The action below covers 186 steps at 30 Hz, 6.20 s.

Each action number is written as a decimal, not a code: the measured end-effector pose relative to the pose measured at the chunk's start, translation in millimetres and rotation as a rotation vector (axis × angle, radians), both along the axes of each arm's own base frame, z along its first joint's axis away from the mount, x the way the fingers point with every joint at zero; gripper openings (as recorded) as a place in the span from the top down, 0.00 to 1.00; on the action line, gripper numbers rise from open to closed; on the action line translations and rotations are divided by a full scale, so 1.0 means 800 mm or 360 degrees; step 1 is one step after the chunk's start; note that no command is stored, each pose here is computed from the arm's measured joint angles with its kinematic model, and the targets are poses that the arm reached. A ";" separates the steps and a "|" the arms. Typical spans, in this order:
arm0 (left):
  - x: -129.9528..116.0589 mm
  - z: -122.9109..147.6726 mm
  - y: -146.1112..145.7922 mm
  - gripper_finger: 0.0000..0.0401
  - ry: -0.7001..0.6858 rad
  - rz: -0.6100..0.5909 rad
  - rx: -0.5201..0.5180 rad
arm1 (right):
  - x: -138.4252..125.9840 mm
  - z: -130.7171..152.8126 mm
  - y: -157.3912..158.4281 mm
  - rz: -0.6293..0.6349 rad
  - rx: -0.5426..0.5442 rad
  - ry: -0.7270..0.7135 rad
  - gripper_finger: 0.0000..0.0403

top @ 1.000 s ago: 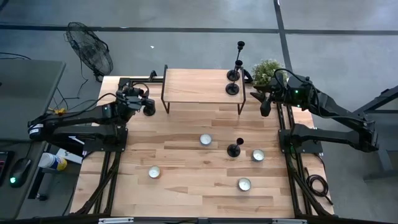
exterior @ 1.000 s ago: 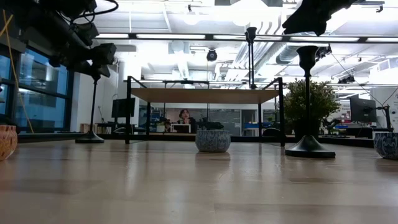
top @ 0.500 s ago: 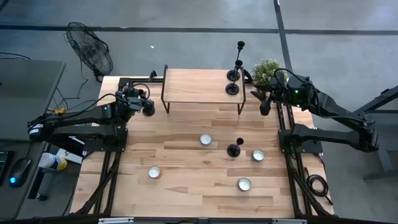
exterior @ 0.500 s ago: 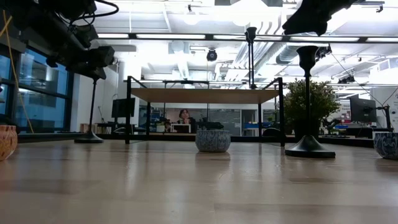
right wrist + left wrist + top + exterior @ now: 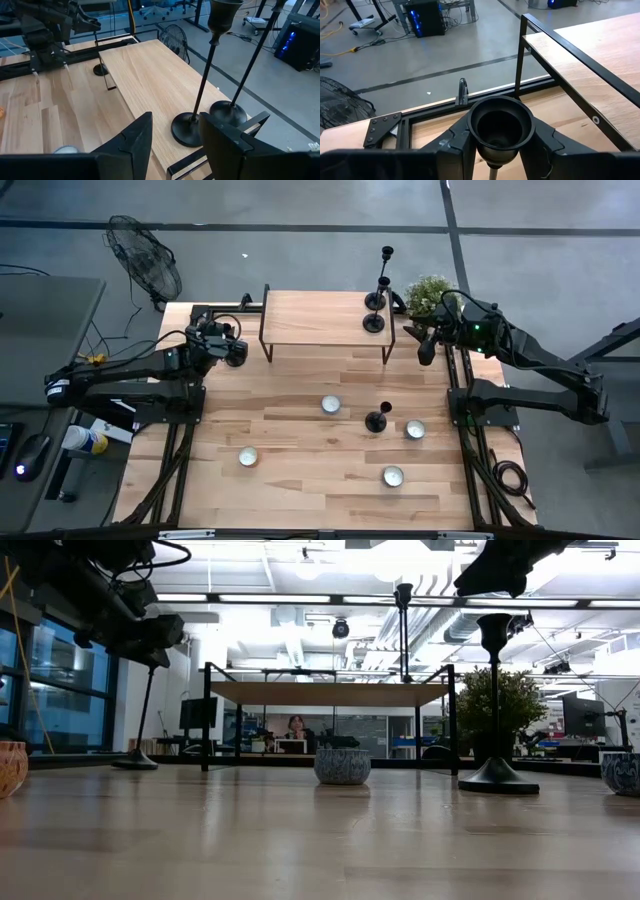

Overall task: Pick & Place candle stick holders
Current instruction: Put the black candle holder on the shelf

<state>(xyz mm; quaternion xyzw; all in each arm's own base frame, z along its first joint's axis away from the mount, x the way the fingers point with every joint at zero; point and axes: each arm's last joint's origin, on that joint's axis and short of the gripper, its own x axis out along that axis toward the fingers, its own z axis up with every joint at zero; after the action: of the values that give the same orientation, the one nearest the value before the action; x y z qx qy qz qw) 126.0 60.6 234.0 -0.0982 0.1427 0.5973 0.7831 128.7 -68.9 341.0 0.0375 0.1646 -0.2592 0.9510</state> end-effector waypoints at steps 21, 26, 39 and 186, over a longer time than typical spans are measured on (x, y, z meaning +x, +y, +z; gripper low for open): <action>0.002 0.050 0.001 0.71 -0.0027 -0.0052 0.0096 | 0.000 0.000 0.000 -0.0010 0.0025 -0.0014 0.62; 0.001 0.080 0.000 0.71 -0.0050 -0.0077 0.0159 | 0.000 0.000 0.000 -0.0011 0.0029 -0.0017 0.62; -0.018 0.178 -0.004 0.71 -0.0096 -0.0046 0.0389 | 0.000 0.000 0.000 -0.0012 0.0030 -0.0018 0.62; 0.326 0.199 0.191 0.71 -0.0155 -0.1388 0.0394 | 0.095 -0.019 0.017 -0.0297 -0.0107 -0.0044 0.62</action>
<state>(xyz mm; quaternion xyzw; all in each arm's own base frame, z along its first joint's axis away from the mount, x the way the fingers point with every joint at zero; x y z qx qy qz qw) 386.9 213.8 393.5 0.0373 0.0612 0.2191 0.9731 204.9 -55.2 325.6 0.0244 0.1385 -0.3515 0.9256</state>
